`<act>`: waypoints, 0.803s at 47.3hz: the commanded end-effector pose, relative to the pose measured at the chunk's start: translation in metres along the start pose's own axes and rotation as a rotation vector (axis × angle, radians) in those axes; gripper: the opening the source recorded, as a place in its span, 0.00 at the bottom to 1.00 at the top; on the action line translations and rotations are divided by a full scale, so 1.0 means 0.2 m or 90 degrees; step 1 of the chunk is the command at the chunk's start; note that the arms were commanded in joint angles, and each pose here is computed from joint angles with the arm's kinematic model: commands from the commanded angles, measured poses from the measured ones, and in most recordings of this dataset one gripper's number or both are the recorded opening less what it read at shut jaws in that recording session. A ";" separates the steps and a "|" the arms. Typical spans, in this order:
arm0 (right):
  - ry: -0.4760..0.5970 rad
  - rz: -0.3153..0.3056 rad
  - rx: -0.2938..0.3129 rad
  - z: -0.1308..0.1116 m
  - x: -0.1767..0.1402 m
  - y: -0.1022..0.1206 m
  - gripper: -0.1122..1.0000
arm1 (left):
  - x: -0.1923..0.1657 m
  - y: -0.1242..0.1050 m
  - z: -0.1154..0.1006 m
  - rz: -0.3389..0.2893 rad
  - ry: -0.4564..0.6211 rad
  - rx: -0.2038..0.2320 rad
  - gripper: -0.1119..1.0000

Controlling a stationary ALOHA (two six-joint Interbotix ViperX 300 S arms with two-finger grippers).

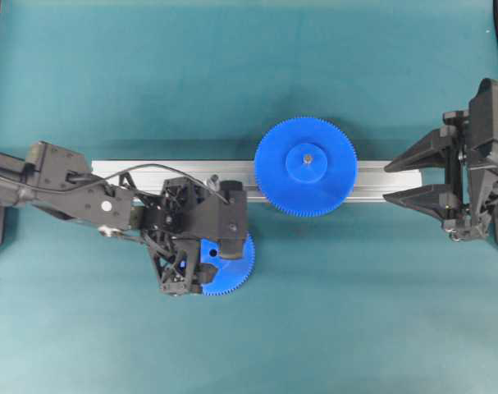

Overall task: Insert the small gear onto the shaft.
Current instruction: 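Grasp the small blue gear by its hub with the left gripper, then lift the small gear and carry it over the empty shaft on the rail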

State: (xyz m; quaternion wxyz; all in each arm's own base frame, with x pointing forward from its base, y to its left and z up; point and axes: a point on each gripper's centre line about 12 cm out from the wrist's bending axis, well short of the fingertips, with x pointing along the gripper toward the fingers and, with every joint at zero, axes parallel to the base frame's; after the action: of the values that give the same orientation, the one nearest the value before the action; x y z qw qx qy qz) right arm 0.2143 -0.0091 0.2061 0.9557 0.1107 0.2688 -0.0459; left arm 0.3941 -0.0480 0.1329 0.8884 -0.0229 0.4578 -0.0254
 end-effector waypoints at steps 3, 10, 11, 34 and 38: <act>-0.008 0.001 0.003 0.02 0.00 0.00 0.69 | -0.03 -0.01 0.05 -0.003 -0.019 0.003 0.93; -0.008 0.002 0.002 0.01 -0.01 0.00 0.69 | -0.01 -0.01 0.03 -0.001 -0.012 0.004 0.93; -0.008 0.002 0.003 0.01 -0.01 0.00 0.69 | -0.01 -0.01 0.03 -0.002 -0.012 0.005 0.93; -0.009 0.005 0.007 -0.01 -0.05 0.00 0.69 | 0.03 -0.01 0.01 -0.001 0.003 -0.006 0.93; -0.002 0.004 0.012 -0.02 -0.05 0.00 0.69 | 0.04 -0.01 -0.01 0.000 0.011 -0.005 0.93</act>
State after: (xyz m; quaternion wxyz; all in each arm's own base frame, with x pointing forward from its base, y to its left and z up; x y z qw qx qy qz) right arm 0.2028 -0.0078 0.2054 0.9561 0.1115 0.2674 -0.0435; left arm 0.3960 -0.0488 0.1204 0.8812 -0.0274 0.4715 -0.0216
